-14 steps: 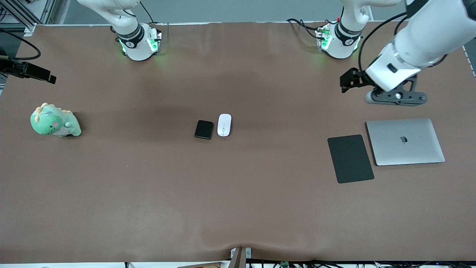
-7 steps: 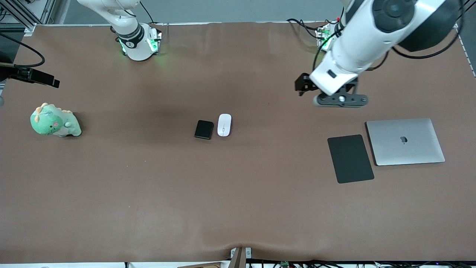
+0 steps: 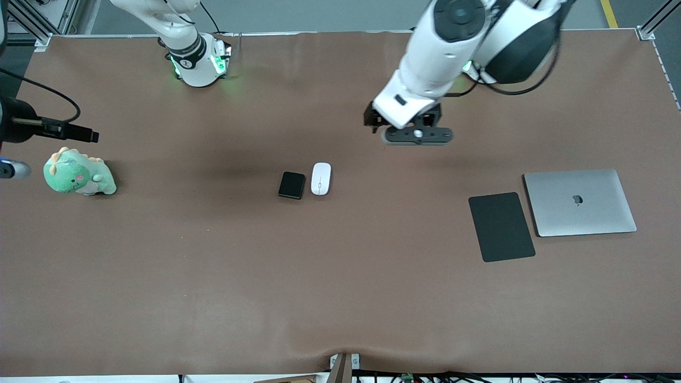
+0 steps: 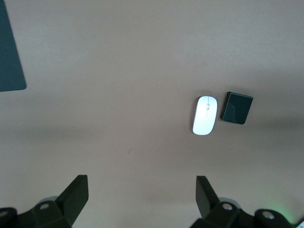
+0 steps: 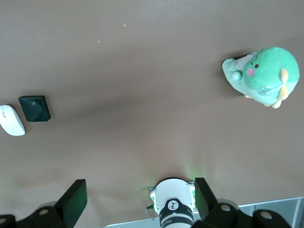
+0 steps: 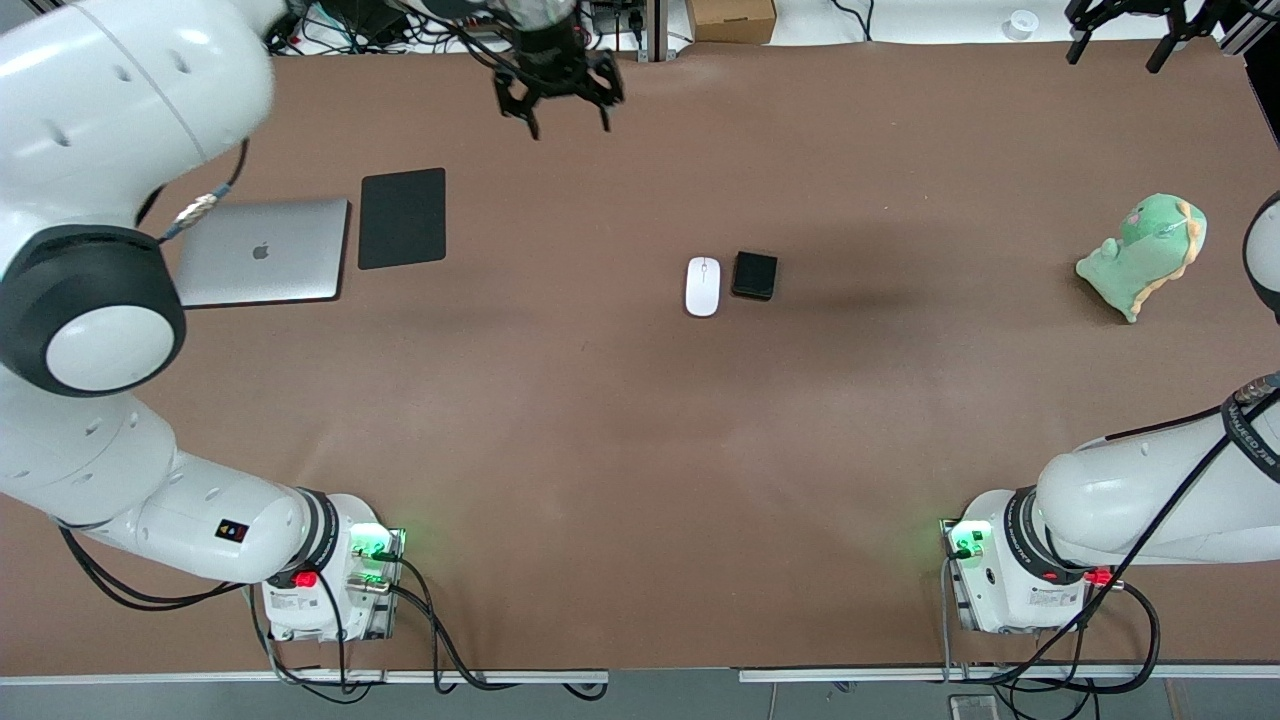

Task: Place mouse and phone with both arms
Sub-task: 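Move the left gripper over the white mouse while the right gripper reaches out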

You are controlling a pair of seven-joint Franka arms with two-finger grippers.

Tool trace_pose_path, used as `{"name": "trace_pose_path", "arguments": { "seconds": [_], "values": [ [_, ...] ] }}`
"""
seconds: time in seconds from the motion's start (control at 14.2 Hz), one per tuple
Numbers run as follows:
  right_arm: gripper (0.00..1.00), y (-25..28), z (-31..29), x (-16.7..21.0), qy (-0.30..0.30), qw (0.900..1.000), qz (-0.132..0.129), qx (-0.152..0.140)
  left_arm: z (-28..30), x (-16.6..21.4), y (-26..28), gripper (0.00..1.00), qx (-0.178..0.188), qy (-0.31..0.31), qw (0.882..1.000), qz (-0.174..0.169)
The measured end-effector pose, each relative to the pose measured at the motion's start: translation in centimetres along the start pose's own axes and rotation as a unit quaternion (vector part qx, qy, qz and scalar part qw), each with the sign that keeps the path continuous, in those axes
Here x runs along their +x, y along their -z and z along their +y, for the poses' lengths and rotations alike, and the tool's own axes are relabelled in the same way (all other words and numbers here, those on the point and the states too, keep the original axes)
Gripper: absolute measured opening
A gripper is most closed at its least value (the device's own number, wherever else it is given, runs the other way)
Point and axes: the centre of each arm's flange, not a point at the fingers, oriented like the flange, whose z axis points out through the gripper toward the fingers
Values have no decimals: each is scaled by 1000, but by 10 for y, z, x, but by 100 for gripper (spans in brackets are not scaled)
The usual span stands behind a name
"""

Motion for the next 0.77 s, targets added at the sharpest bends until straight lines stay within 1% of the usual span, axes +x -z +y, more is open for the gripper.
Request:
{"name": "trace_pose_path", "arguments": {
  "seconds": [0.42, 0.63, 0.77],
  "values": [
    [100, -18, -12, 17, 8, 1000, -6, -3, 89, -37, -111, 100, 38, 0, 999, 27],
    [100, -37, -20, 25, 14, 1000, -16, -7, 117, -47, -163, 100, 37, 3, 998, 48],
    [100, -48, -23, 29, 15, 1000, -17, -7, 129, -52, -188, 100, 38, -3, 998, 52]
  ]
}}
